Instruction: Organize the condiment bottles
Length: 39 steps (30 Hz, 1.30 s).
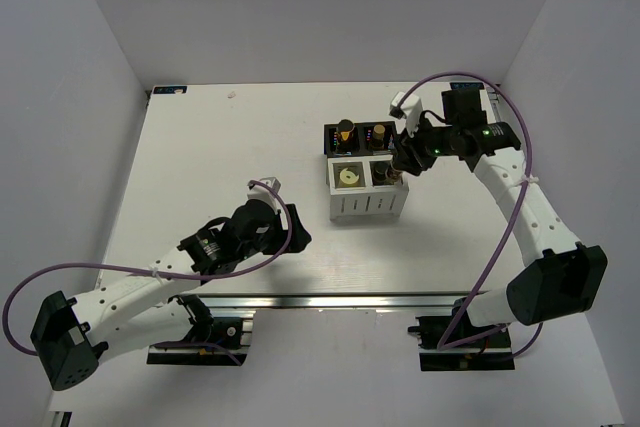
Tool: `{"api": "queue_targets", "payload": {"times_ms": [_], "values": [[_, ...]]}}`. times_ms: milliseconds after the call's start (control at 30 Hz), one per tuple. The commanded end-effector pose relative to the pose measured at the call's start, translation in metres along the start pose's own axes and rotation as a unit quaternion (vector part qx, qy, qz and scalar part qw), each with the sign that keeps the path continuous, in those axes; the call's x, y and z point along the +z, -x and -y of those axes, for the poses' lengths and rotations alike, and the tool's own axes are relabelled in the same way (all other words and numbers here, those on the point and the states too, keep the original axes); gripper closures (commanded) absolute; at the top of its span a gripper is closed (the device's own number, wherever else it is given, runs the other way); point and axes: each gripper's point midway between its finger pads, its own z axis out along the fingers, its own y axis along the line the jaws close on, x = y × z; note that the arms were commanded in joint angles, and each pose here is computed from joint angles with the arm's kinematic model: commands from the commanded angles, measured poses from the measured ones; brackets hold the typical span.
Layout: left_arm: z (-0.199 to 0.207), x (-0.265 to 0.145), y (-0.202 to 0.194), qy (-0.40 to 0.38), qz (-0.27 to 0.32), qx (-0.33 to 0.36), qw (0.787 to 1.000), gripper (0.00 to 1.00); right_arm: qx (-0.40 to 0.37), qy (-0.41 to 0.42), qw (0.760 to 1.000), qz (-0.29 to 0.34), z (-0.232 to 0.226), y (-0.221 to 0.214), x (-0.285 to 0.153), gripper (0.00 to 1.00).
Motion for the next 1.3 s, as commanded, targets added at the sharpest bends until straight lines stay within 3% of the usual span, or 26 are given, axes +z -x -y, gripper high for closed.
{"api": "queue_targets", "payload": {"times_ms": [0, 367, 1000, 1267], "values": [[0.008, -0.002, 0.007, -0.015, 0.009, 0.000, 1.000, 0.15, 0.002, 0.029, 1.000, -0.009, -0.010, -0.005, 0.003, 1.00], [0.008, -0.002, 0.006, -0.014, 0.008, 0.000, 1.000, 0.14, -0.050, 0.051, 0.997, 0.007, -0.020, -0.001, -0.006, 1.00], [0.007, -0.003, 0.006, -0.015, 0.011, -0.001, 1.000, 0.14, -0.070, -0.016, 0.997, 0.019, 0.006, 0.024, -0.022, 1.00], [0.007, -0.002, 0.006, -0.014, 0.011, -0.001, 1.000, 0.14, -0.075, 0.002, 0.997, 0.009, 0.002, 0.022, -0.021, 1.00]]}}
